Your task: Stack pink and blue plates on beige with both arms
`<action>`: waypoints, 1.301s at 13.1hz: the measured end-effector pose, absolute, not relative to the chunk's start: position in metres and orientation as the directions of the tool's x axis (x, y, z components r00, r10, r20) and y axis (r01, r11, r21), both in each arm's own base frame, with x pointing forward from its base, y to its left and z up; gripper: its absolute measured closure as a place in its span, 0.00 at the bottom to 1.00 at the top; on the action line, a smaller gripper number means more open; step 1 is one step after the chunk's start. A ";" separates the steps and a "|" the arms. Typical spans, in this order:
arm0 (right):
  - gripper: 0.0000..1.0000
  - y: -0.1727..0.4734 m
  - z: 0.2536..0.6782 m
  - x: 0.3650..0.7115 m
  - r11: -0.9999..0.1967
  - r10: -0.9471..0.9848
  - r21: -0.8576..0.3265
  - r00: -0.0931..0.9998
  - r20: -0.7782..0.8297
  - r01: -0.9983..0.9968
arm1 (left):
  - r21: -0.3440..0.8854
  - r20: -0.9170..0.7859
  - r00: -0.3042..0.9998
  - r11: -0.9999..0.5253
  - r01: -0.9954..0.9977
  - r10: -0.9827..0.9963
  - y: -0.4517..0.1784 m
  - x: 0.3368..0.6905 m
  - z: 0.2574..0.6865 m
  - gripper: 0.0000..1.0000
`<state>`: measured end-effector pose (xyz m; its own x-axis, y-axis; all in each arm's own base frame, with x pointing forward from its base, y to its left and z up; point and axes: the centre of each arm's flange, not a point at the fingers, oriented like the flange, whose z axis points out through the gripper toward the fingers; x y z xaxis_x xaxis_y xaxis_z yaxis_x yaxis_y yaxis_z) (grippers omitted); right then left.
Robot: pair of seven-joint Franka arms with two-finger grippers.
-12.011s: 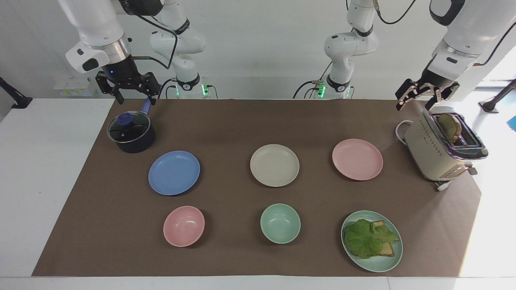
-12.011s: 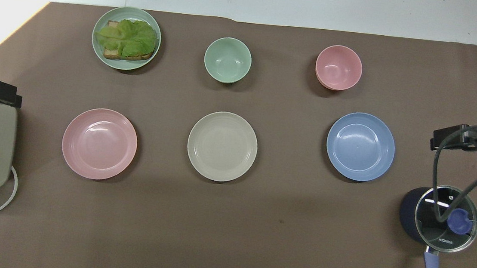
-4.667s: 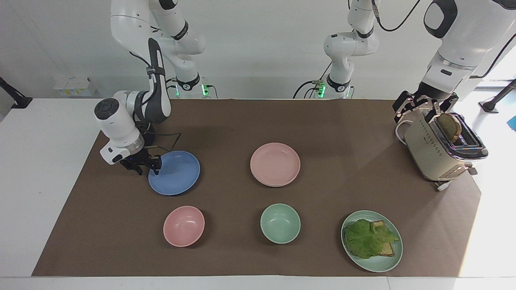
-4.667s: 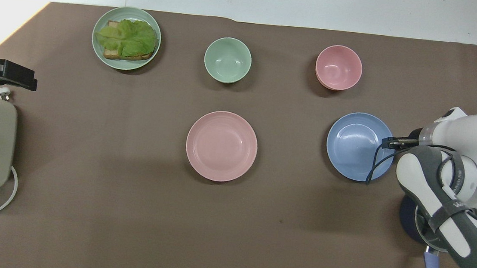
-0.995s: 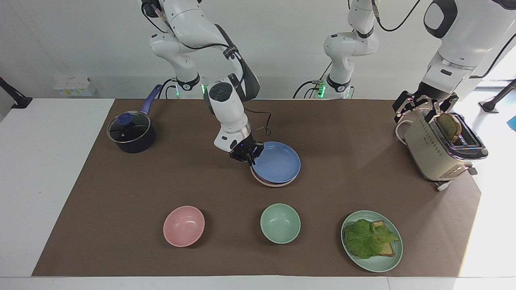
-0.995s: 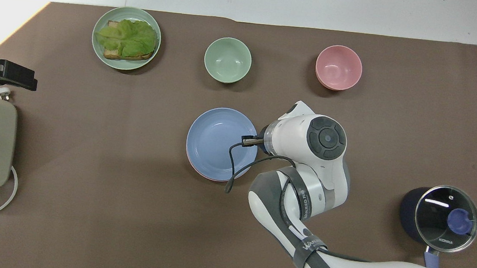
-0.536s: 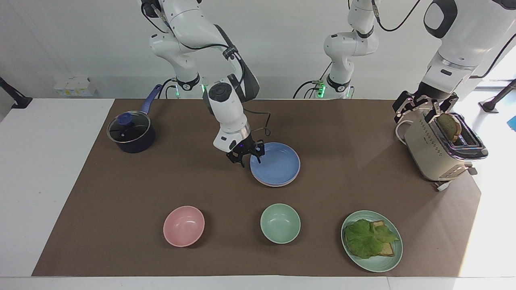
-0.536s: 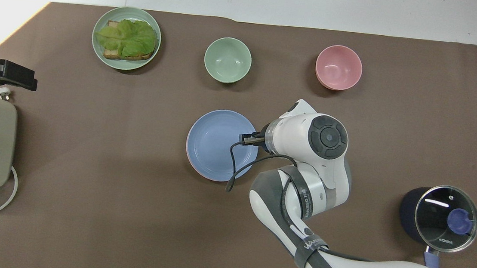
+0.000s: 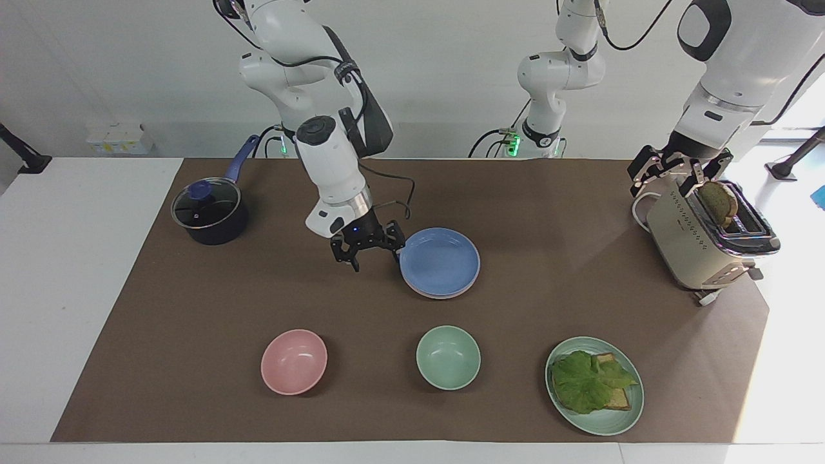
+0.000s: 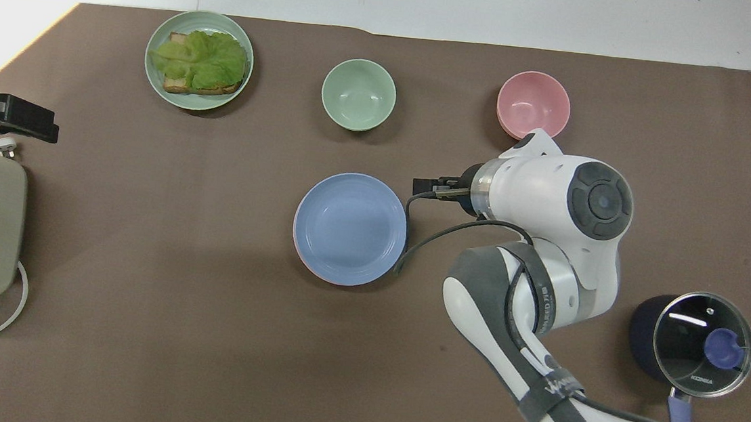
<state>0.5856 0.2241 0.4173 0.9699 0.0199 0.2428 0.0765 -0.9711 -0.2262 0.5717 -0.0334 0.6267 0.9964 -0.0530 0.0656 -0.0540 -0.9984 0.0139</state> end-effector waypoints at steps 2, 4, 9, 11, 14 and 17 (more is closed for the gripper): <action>0.00 0.192 0.443 0.589 -0.974 -0.018 -0.222 0.967 0.255 0.040 | 0.014 0.066 0.996 -0.998 -0.054 -0.053 -0.033 0.572 0.627 0.00; 0.00 0.153 0.474 0.590 -0.978 -0.045 -0.209 0.971 0.236 0.005 | 0.014 0.066 0.996 -0.998 -0.054 -0.053 -0.033 0.572 0.627 0.00; 0.00 0.051 0.555 0.591 -0.991 -0.114 -0.091 0.978 0.176 -0.099 | 0.014 0.066 0.996 -0.998 -0.054 -0.053 -0.033 0.572 0.627 0.00; 0.00 0.029 0.571 0.591 -0.990 -0.135 -0.063 0.978 0.159 -0.126 | 0.014 0.066 0.996 -0.998 -0.054 -0.053 -0.033 0.572 0.627 0.00; 0.00 0.026 0.592 0.586 -0.991 -0.129 -0.040 0.983 0.132 -0.125 | 0.014 0.066 0.996 -0.998 -0.054 -0.053 -0.033 0.572 0.627 0.00; 0.00 0.030 0.610 0.577 -0.994 -0.109 0.009 0.991 0.079 -0.110 | 0.014 0.066 0.996 -0.998 -0.054 -0.053 -0.033 0.572 0.627 0.00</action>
